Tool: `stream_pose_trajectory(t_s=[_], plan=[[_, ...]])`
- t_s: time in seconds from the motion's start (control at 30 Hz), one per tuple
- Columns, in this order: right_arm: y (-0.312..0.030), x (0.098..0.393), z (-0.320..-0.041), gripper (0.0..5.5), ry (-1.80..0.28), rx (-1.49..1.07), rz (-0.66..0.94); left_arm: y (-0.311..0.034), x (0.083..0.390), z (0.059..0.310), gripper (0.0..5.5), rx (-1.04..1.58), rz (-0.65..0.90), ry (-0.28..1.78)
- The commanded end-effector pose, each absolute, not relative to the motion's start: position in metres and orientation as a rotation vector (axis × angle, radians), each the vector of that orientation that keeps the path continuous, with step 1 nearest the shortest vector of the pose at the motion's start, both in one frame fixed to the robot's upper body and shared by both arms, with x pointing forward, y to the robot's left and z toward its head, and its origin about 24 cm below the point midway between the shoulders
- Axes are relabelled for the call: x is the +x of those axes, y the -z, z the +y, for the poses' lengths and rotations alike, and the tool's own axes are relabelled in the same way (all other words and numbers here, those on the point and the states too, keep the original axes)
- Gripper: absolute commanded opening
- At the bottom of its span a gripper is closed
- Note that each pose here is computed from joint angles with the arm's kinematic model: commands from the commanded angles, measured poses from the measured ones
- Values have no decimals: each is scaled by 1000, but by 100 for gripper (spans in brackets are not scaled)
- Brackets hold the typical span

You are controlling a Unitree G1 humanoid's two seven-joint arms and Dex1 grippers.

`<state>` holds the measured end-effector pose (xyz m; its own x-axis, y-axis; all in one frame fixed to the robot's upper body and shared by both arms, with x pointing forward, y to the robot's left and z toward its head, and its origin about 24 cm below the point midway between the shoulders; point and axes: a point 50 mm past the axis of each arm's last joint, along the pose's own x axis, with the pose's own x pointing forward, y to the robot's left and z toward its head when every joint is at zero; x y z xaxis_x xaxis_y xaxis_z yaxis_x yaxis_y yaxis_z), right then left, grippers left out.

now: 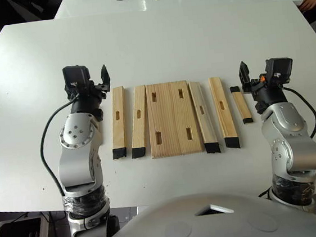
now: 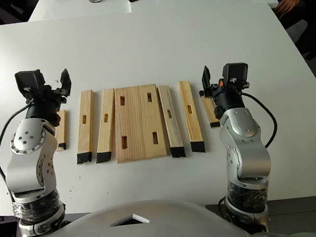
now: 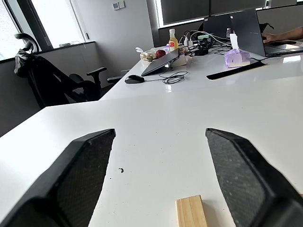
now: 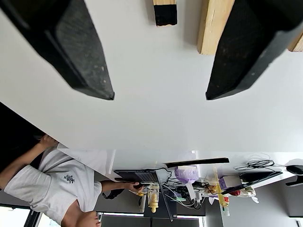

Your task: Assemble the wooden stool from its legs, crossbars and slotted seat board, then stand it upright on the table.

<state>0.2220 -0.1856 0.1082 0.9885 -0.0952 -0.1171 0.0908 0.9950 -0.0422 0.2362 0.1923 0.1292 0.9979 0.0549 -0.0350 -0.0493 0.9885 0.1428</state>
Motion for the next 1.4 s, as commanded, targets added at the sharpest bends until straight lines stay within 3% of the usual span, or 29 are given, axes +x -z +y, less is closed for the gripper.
stream_pose_trajectory(t_s=[0.03,1.4], plan=[[-106,223,-184,358,84,-25,131,-126,238,191,356,134,54,-60],[-108,227,-191,358,117,-57,112,-121,238,198,356,158,100,-59]])
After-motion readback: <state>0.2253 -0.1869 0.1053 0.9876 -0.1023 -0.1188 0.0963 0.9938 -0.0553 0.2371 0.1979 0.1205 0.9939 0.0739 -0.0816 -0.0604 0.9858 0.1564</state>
